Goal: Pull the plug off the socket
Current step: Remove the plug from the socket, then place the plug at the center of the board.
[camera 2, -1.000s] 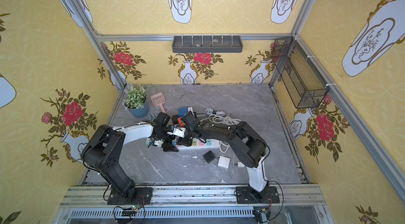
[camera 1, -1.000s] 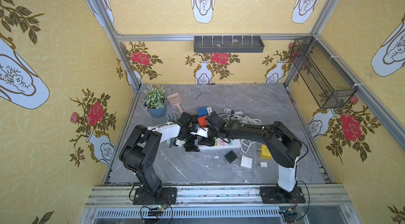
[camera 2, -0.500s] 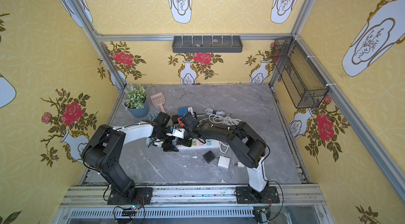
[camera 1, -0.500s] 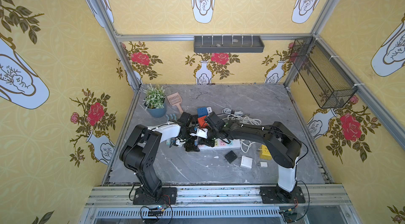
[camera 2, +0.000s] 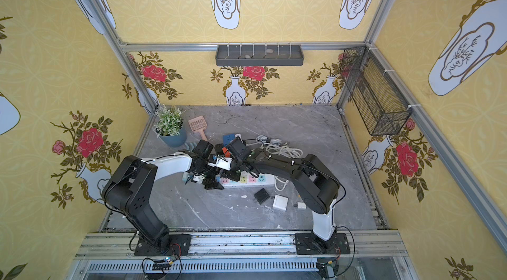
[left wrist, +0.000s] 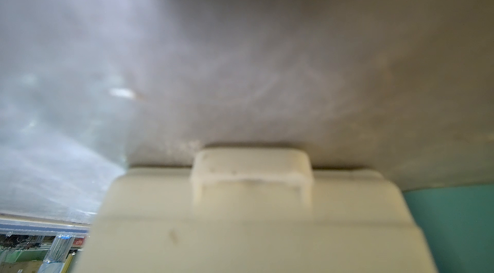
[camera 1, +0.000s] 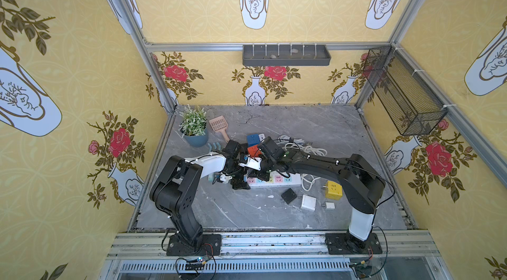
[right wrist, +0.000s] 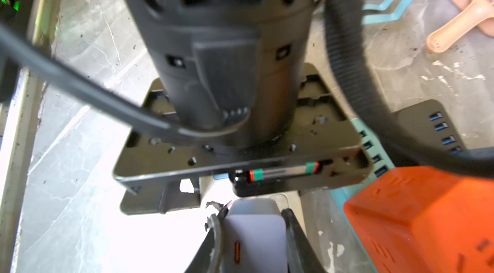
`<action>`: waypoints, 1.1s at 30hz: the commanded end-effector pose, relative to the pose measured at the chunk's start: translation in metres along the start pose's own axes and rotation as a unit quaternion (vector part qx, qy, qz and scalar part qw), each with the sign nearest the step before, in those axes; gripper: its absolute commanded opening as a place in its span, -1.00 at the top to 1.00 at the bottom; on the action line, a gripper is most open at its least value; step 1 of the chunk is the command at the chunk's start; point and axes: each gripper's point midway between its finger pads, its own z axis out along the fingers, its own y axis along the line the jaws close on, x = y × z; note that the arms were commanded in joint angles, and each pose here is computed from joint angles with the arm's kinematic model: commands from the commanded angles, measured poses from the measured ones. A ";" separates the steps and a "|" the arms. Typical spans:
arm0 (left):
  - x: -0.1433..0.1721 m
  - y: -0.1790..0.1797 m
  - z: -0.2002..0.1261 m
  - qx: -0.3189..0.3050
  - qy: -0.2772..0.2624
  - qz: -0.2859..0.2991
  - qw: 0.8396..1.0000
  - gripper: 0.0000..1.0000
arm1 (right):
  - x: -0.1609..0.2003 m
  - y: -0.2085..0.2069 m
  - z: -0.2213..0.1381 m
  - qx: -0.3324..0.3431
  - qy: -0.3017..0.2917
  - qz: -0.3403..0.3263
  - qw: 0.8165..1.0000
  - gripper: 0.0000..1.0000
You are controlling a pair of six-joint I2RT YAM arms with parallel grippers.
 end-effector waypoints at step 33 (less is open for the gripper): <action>-0.036 -0.019 -0.004 0.081 -0.085 -0.168 0.979 0.81 | 0.029 0.106 -0.049 -0.064 0.030 0.348 0.935 0.47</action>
